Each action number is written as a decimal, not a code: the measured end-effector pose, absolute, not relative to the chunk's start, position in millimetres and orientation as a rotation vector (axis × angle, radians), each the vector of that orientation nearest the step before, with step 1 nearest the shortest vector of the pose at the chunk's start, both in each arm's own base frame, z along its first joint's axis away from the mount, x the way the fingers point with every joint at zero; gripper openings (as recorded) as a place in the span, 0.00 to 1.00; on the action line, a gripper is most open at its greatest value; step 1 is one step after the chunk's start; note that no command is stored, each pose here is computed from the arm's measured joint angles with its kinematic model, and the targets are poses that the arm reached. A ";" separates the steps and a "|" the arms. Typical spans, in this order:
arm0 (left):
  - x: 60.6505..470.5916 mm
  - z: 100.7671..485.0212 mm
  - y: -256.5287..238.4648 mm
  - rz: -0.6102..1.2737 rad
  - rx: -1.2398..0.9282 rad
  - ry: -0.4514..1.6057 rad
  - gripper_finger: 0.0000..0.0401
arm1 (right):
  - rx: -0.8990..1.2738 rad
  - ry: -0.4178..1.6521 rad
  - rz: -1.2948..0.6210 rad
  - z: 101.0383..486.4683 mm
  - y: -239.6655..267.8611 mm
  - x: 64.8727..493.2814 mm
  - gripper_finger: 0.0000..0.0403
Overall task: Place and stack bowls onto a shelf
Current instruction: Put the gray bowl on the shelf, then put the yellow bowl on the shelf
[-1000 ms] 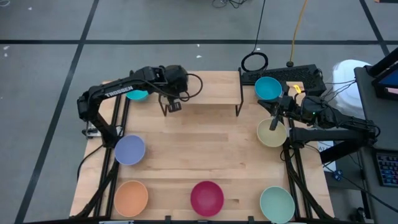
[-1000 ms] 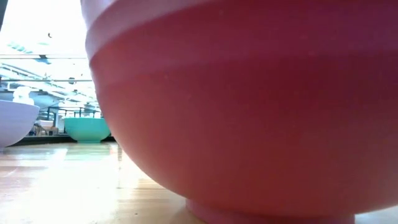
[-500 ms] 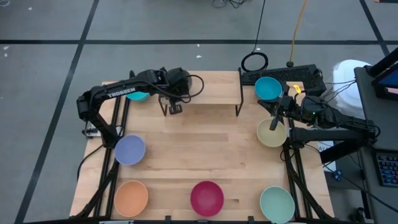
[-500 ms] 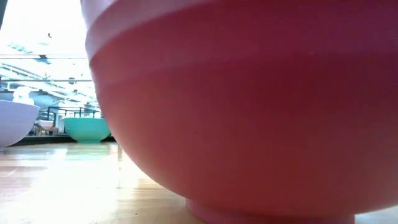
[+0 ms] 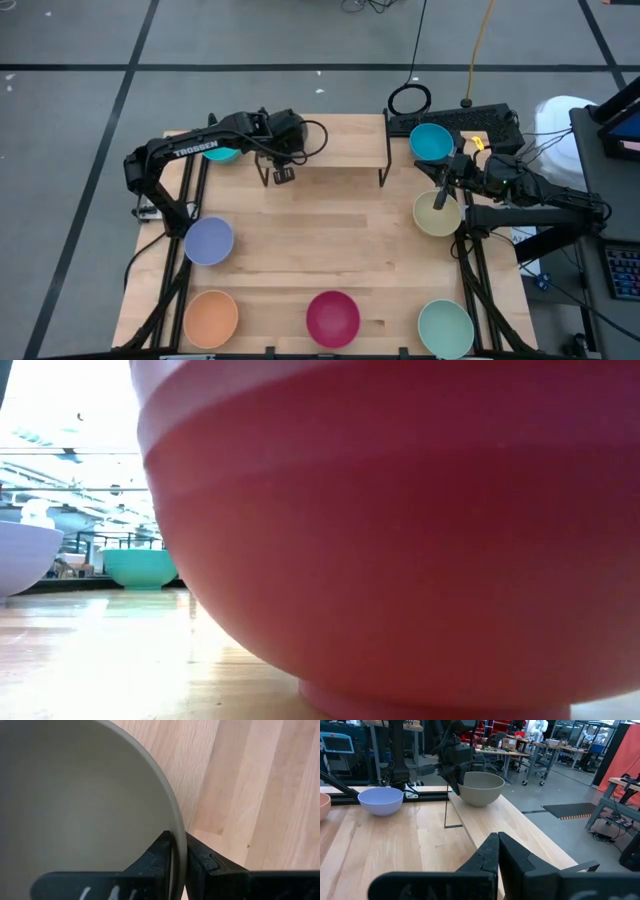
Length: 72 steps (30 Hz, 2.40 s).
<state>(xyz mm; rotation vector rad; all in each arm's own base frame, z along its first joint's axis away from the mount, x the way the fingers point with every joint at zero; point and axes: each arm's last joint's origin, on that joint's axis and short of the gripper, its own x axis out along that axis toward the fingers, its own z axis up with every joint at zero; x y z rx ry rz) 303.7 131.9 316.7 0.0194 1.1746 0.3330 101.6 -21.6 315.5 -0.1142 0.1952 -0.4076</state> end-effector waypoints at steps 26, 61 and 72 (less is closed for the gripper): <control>301.8 320.4 130.8 0.359 0.140 1.197 0.28 | -0.132 0.199 -0.406 315.5 -21.6 101.5 0.00; 231.1 416.4 43.7 0.205 0.142 0.765 0.28 | -0.108 0.180 -0.466 317.1 -23.2 101.4 0.00; 214.8 425.4 24.1 0.186 0.048 0.724 0.28 | -0.076 0.286 -0.539 306.4 -24.8 98.2 0.02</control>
